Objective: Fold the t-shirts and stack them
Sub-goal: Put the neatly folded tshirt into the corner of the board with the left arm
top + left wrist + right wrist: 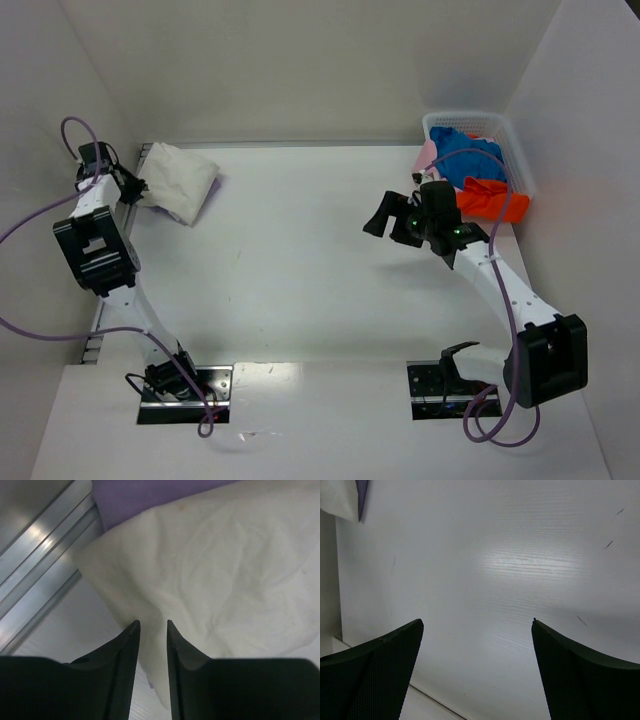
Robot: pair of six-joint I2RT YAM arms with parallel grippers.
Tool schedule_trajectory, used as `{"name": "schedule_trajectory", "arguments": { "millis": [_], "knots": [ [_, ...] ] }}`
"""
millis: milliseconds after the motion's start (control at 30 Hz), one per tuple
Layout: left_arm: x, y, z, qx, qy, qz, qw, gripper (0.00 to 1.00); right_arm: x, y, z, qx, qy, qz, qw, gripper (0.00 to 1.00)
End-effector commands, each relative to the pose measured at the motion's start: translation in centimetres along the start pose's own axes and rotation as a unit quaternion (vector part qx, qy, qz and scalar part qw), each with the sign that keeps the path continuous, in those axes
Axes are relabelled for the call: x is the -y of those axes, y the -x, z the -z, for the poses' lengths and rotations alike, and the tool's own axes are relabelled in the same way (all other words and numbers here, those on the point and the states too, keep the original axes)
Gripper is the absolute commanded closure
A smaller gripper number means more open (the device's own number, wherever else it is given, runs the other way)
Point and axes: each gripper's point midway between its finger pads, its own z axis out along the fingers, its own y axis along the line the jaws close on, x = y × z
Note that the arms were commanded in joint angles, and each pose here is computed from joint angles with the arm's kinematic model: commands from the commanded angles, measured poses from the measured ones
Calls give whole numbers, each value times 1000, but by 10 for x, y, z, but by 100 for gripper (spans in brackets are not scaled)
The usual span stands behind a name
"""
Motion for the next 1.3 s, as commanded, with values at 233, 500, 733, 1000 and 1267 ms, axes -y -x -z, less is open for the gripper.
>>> {"name": "schedule_trajectory", "arguments": {
  "millis": [233, 500, 733, 1000, 1267],
  "knots": [
    [-28, -11, -33, -19, 53, -1, 998, 73, 0, 5, -5, 6, 2, 7, 1000, 6],
    [33, 24, 0, 10, -49, -28, 998, 41, -4, 10, -2, 14, 7, 9, 1000, 6],
    [125, 28, 10, 35, -126, -113, 985, 21, -5, 12, 3, 20, 5, 5, 1000, 6],
    [155, -16, -36, 2, -125, -144, 982, 21, 3, 11, 4, 19, -21, -3, 1000, 6],
    [120, -42, -75, -26, -68, -136, 988, 21, 7, 10, -7, 6, -30, -12, 999, 6]
  ]
}}
